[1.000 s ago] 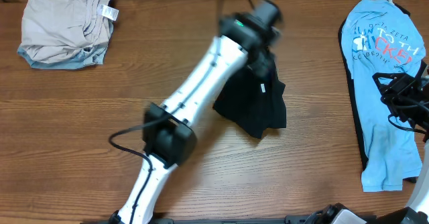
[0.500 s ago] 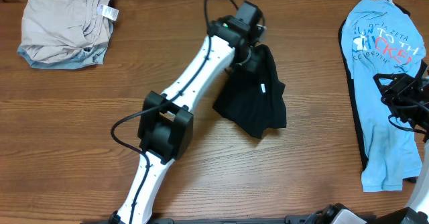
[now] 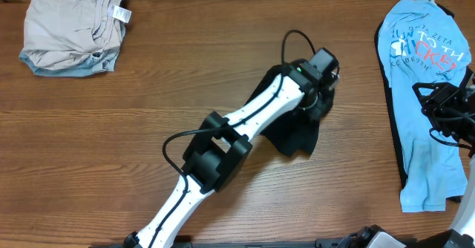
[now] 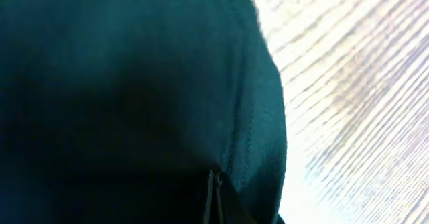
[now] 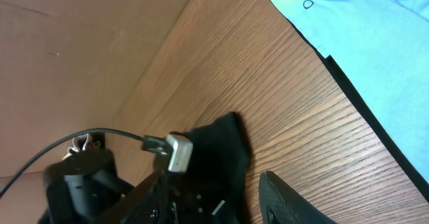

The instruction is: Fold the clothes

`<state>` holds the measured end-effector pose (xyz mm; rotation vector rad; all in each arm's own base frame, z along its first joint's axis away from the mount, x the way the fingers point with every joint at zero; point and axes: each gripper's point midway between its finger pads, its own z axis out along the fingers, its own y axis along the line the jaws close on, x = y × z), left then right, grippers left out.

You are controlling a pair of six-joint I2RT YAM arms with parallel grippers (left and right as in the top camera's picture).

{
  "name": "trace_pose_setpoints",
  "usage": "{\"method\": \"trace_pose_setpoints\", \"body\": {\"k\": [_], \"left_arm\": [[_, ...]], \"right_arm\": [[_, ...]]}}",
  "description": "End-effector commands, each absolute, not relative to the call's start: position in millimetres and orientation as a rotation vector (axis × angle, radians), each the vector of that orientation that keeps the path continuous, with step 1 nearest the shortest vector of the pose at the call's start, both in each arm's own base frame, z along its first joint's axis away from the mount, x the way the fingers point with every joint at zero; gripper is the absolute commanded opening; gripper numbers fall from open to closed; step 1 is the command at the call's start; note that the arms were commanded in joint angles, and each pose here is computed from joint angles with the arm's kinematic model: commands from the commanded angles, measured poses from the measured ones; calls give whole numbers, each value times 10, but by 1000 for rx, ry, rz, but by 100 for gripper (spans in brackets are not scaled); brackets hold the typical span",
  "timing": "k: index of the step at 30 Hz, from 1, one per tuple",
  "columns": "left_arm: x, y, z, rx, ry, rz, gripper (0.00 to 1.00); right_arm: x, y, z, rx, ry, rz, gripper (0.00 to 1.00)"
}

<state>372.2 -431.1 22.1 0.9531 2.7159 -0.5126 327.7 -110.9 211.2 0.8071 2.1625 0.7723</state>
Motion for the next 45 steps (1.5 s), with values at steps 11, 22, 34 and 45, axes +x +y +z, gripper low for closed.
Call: {"method": "trace_pose_setpoints", "body": {"k": [11, 22, 34, 45], "left_arm": [[4006, -3551, 1381, 806, 2809, -481, 15], [3712, -2944, 661, 846, 3113, -225, 5], [3798, -2430, -161, 840, 3144, 112, 13], [4393, -991, -125, 484, 3133, 555, 71]], "right_arm": [[3273, -1122, 2231, 763, 2142, 739, 48], [3275, -1123, 2233, 761, 2141, 739, 49], [3272, -1120, 2229, 764, 2142, 740, 48], [3272, -1120, 2230, 764, 2142, 740, 49]]}}
